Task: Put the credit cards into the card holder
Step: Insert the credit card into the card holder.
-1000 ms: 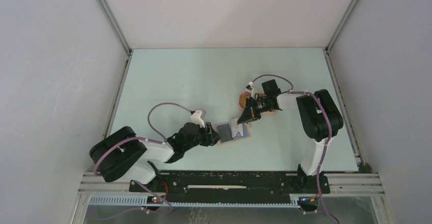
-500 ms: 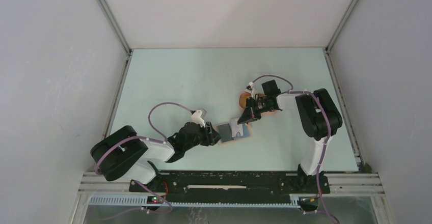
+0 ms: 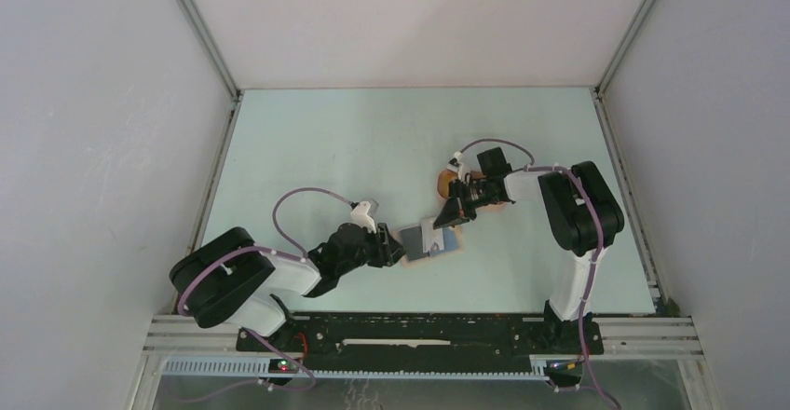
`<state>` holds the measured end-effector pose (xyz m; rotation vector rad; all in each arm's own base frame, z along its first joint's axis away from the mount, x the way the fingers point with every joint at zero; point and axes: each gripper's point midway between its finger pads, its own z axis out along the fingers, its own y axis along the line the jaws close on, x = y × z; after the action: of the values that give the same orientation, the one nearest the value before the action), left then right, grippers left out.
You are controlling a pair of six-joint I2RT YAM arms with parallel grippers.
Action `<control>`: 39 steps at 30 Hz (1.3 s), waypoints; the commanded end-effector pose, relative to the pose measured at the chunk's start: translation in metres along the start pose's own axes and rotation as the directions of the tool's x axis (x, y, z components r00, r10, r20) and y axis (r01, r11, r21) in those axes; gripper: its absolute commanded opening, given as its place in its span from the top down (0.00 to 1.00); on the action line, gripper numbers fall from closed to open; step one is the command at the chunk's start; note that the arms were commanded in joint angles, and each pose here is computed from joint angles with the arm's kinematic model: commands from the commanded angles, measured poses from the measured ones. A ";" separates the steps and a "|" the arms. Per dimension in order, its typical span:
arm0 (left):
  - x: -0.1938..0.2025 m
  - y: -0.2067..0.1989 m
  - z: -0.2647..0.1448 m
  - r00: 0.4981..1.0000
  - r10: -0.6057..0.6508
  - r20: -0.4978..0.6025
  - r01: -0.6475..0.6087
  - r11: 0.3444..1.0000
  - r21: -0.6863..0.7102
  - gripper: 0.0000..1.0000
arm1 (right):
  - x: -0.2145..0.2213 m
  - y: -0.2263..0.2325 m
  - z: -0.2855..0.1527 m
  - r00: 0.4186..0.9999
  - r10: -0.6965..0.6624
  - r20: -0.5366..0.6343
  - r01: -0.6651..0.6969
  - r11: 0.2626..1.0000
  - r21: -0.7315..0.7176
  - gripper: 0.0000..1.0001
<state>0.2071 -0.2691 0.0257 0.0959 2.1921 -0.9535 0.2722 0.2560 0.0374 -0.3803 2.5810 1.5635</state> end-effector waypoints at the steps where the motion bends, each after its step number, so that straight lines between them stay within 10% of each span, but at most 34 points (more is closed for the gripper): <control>1: 0.000 -0.004 0.004 1.000 -0.013 -0.022 0.013 1.000 0.002 0.53 | -0.004 0.004 0.006 1.000 -0.006 -0.011 0.006 1.000 -0.010 1.00; 39: -0.001 0.000 0.001 1.000 -0.012 -0.009 0.012 1.000 -0.012 0.54 | 0.016 -0.001 0.010 0.995 0.006 -0.104 0.007 0.991 0.132 0.94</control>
<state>0.2069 -0.2692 0.0257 0.0873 2.1951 -0.9572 0.2537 0.2630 0.0312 -0.4441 2.7206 1.4624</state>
